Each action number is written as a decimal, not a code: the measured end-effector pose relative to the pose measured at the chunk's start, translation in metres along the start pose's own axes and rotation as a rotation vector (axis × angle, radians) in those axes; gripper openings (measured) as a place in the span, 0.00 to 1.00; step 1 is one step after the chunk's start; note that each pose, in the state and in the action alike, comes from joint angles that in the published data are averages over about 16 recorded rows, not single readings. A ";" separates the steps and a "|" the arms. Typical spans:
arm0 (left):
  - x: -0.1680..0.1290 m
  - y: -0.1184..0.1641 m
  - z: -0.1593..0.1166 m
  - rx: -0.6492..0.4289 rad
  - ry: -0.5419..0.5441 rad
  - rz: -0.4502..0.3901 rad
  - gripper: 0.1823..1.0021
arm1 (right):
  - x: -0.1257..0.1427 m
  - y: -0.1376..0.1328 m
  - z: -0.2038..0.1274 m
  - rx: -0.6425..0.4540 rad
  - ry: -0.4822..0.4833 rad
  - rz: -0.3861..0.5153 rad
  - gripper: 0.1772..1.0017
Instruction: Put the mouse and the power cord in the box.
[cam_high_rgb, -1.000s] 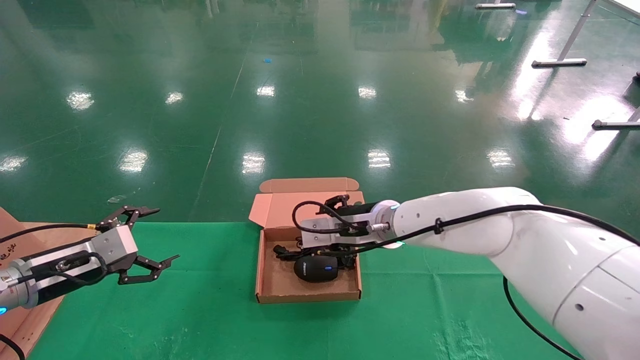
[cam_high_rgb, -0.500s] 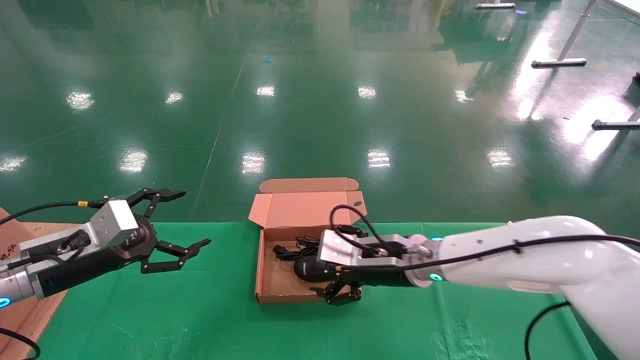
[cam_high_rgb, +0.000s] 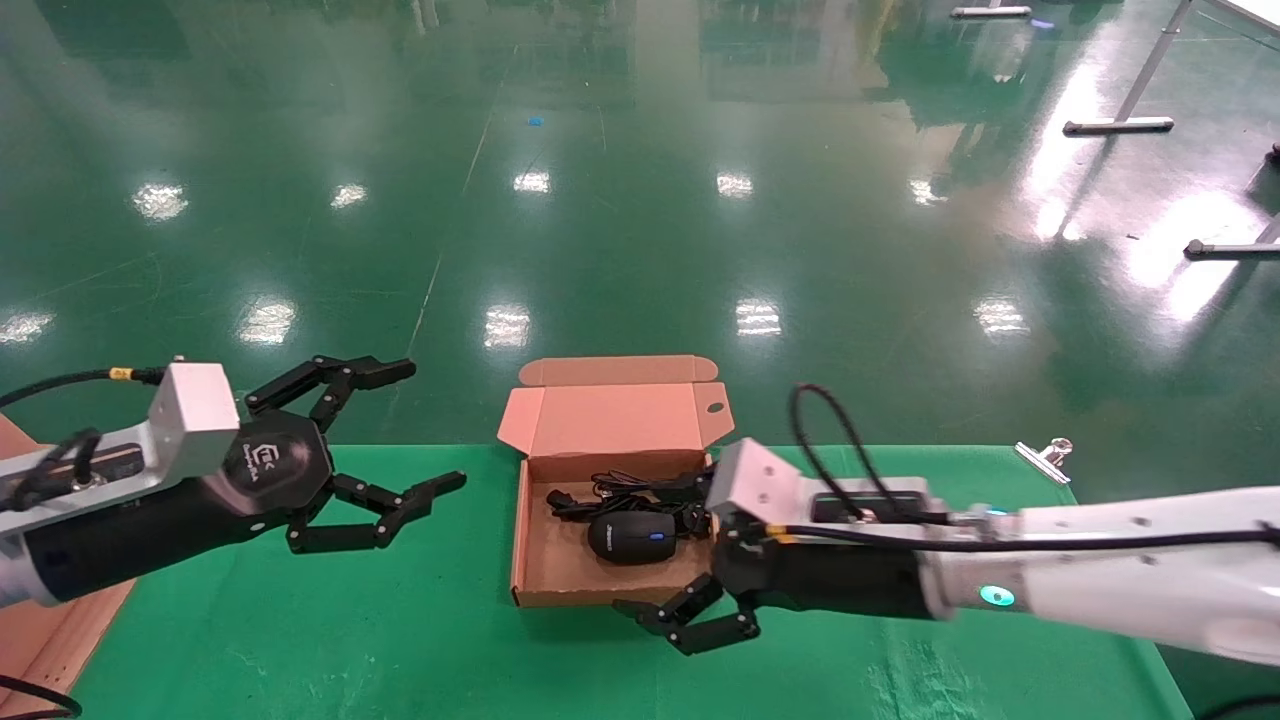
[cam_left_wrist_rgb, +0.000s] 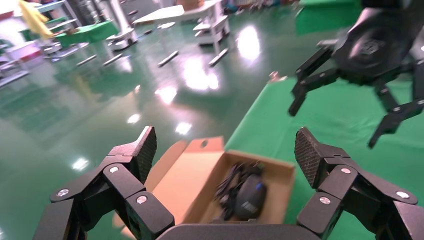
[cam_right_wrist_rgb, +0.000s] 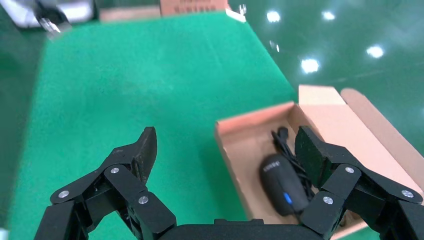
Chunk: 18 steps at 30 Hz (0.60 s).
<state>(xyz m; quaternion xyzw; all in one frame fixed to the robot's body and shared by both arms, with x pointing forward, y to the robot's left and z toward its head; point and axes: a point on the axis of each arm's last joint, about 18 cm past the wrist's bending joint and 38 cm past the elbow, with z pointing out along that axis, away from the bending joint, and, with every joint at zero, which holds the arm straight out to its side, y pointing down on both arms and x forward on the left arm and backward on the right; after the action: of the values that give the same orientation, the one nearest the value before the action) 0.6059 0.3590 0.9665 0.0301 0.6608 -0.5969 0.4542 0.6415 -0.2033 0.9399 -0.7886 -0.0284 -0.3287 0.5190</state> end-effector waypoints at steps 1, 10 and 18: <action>0.002 -0.004 0.000 0.011 0.011 -0.010 1.00 | -0.002 -0.001 -0.006 0.017 -0.004 0.012 0.98; 0.025 -0.042 -0.003 0.085 0.124 -0.088 1.00 | -0.020 -0.016 -0.060 0.157 -0.039 0.081 1.00; 0.050 -0.074 -0.010 0.118 0.238 -0.149 1.00 | -0.039 -0.033 -0.111 0.264 -0.078 0.096 1.00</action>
<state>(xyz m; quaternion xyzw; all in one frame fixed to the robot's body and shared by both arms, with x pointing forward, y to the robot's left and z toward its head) 0.5280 0.3204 0.9900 0.0783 0.6740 -0.6589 0.3246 0.5436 -0.2696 0.9725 -0.7262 -0.0535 -0.2660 0.6317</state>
